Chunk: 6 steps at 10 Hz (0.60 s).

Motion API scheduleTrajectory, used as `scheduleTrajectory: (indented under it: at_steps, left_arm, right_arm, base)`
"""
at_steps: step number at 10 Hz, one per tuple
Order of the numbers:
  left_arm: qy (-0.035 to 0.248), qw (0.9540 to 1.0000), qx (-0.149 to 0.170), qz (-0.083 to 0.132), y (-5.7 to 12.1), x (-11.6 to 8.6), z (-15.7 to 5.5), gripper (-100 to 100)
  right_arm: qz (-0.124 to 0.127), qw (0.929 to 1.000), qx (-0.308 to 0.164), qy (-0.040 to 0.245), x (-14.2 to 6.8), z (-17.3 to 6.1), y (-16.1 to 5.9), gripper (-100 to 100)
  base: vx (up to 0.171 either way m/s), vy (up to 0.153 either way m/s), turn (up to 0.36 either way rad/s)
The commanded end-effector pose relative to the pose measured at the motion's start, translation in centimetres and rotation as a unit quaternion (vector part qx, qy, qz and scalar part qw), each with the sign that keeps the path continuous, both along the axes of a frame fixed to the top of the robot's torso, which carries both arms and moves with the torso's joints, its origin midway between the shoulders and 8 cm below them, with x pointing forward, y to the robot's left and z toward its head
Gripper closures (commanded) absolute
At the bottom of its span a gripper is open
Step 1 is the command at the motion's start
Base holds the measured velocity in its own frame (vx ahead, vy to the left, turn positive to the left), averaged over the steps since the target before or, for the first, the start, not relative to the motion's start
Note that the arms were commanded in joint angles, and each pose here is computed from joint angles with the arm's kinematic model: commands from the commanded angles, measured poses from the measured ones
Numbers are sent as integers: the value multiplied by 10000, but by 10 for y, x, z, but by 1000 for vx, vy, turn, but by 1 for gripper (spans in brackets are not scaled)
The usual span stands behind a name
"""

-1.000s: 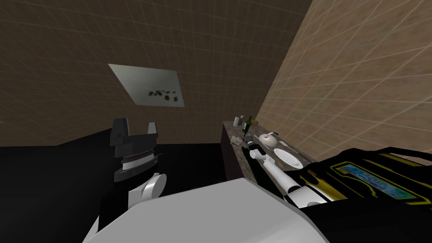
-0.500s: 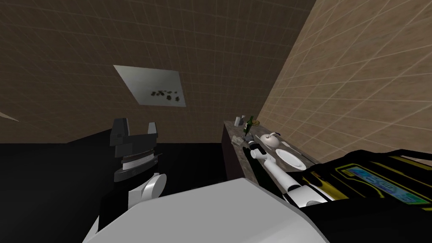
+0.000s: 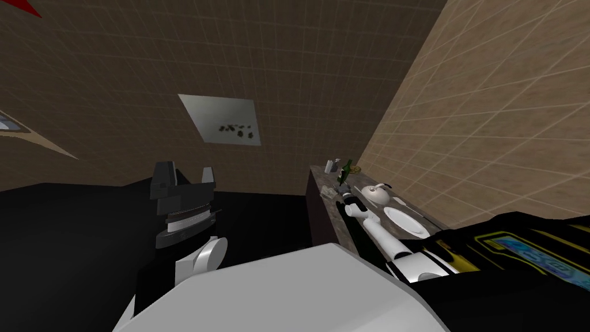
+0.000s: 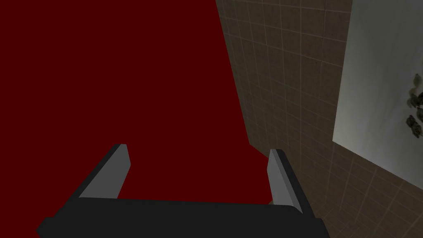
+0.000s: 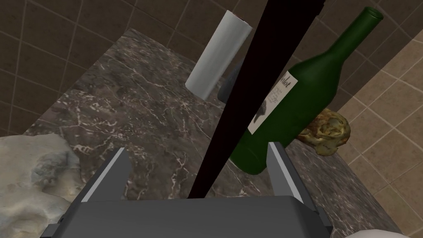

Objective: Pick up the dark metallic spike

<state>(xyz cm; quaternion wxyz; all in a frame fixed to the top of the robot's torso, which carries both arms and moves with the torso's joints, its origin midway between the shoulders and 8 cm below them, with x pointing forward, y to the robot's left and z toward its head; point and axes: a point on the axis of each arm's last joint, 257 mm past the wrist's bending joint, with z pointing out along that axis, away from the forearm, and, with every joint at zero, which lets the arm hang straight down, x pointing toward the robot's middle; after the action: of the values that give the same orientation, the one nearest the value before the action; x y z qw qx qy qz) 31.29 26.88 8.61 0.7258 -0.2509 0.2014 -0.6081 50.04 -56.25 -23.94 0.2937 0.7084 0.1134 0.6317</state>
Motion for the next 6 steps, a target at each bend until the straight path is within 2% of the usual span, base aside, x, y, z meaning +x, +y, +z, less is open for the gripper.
scheduleTrajectory:
  at_steps: [1, 4, 5, 6]
  left_arm:
    - [0, 10000, 0, 0, 0, 0, 0, 0]
    - [0, 10000, 0, 0, 0, 0, 0, 0]
    - [0, 10000, 0, 0, 0, 0, 0, 0]
    - [0, 10000, 0, 0, 0, 0, 0, 0]
  right_arm:
    - [-1, 10000, 1, 0, 0, 0, 0, -100]
    - [-1, 10000, 1, 0, 0, 0, 0, -100]
    - [-254, 9988, -378, -203, 4, 28, -29, -100]
    - [-430, 9982, -368, -194, -3, 28, -45, -100]
  base:
    - [4, -4, -12]
    - [3, -3, -9]
    - [-55, 56, 182]
    - [-54, 55, 178]
